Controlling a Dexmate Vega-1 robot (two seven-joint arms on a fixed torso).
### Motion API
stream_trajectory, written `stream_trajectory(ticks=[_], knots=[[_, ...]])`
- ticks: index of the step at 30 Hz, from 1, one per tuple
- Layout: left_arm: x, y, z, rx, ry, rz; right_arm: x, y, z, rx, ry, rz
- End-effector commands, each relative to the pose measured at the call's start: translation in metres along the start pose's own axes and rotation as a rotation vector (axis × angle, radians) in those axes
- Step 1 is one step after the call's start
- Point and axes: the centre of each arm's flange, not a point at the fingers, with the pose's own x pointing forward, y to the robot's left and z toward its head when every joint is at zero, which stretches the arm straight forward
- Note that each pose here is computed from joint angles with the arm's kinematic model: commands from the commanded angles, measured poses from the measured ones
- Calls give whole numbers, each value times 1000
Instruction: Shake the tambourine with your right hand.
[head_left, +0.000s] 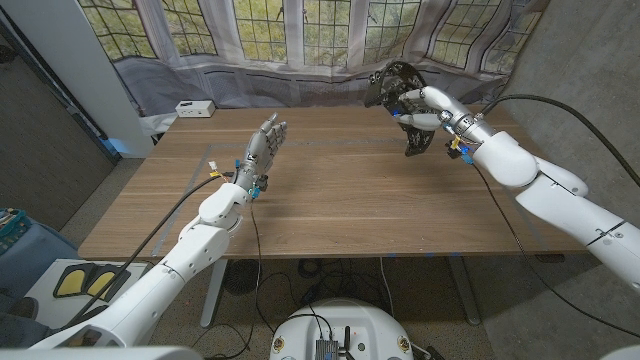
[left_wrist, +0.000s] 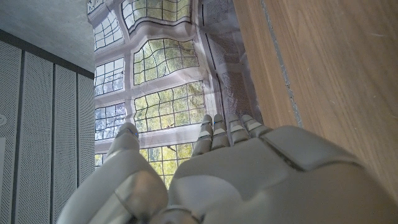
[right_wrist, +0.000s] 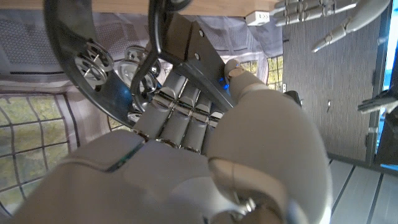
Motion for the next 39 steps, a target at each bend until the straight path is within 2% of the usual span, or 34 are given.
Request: stream_trajectory(ticks=[1, 14, 26, 33, 39], knots=[[-3, -1, -3, -9, 1, 3, 1, 8, -1, -141, 67, 75], [-3, -2, -1, -2, 0, 0, 1, 6, -2, -157, 96, 93], [-4, -2, -2, -4, 1, 0, 4, 1, -11, -185, 149, 122], [-4, -2, -2, -4, -1, 1, 3, 0, -23, -185, 192, 127], [-4, -3, -2, -4, 0, 1, 2, -2, -44, -168, 260, 135]])
